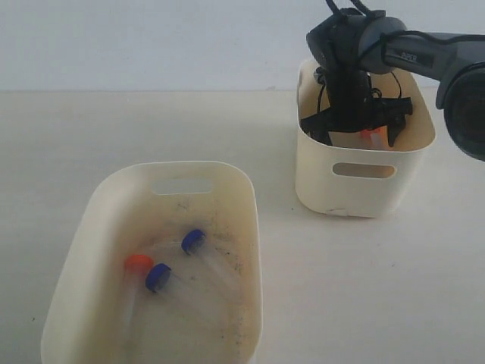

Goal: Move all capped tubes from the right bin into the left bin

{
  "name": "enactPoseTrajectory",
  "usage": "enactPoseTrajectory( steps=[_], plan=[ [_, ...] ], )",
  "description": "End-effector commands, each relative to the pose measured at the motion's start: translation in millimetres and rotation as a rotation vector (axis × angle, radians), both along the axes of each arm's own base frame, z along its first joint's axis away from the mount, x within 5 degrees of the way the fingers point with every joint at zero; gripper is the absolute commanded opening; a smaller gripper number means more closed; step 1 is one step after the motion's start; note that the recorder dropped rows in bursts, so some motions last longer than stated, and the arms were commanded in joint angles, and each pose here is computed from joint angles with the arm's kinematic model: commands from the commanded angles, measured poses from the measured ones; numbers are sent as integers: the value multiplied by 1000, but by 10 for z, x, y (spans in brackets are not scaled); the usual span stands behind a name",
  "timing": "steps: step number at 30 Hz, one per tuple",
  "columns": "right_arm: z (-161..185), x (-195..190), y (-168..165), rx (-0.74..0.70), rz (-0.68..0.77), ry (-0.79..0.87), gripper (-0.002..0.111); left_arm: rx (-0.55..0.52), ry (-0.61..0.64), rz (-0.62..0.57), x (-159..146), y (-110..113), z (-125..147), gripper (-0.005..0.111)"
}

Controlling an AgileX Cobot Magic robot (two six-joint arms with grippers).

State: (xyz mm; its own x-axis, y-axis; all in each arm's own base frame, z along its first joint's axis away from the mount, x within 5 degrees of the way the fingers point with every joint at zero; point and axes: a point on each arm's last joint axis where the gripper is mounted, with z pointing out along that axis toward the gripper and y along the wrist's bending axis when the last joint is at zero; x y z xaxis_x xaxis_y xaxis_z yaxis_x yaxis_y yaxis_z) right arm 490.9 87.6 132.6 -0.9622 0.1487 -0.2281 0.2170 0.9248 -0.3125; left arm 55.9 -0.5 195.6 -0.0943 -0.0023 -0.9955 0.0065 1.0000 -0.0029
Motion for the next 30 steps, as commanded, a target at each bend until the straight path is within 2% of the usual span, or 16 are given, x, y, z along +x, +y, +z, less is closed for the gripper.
enactPoseTrajectory(
  steps=[1, 8, 11, 16, 18, 25, 30],
  plan=[
    [-223, -25, 6, 34, 17, 72, 91, -8, -10, -7, 2, -4, 20, 4],
    [-225, -27, 12, 38, 40, 83, 58, -8, -10, -7, 2, -4, 20, 4],
    [-197, -11, -28, -9, 35, 61, 61, -8, -10, -7, 2, -4, 20, 4],
    [-120, 0, -31, -22, 42, 41, 79, -8, -10, -7, 2, -4, 20, 4],
    [-101, 0, -31, -21, 42, 38, 83, -8, -10, -7, 2, -4, 20, 4],
    [-167, -3, -24, -16, 42, 53, 81, -8, -10, -7, 2, -4, 20, 4],
    [-296, -11, -13, -6, 39, 82, 59, -8, -10, -7, 2, -4, 20, 4]
  ],
)
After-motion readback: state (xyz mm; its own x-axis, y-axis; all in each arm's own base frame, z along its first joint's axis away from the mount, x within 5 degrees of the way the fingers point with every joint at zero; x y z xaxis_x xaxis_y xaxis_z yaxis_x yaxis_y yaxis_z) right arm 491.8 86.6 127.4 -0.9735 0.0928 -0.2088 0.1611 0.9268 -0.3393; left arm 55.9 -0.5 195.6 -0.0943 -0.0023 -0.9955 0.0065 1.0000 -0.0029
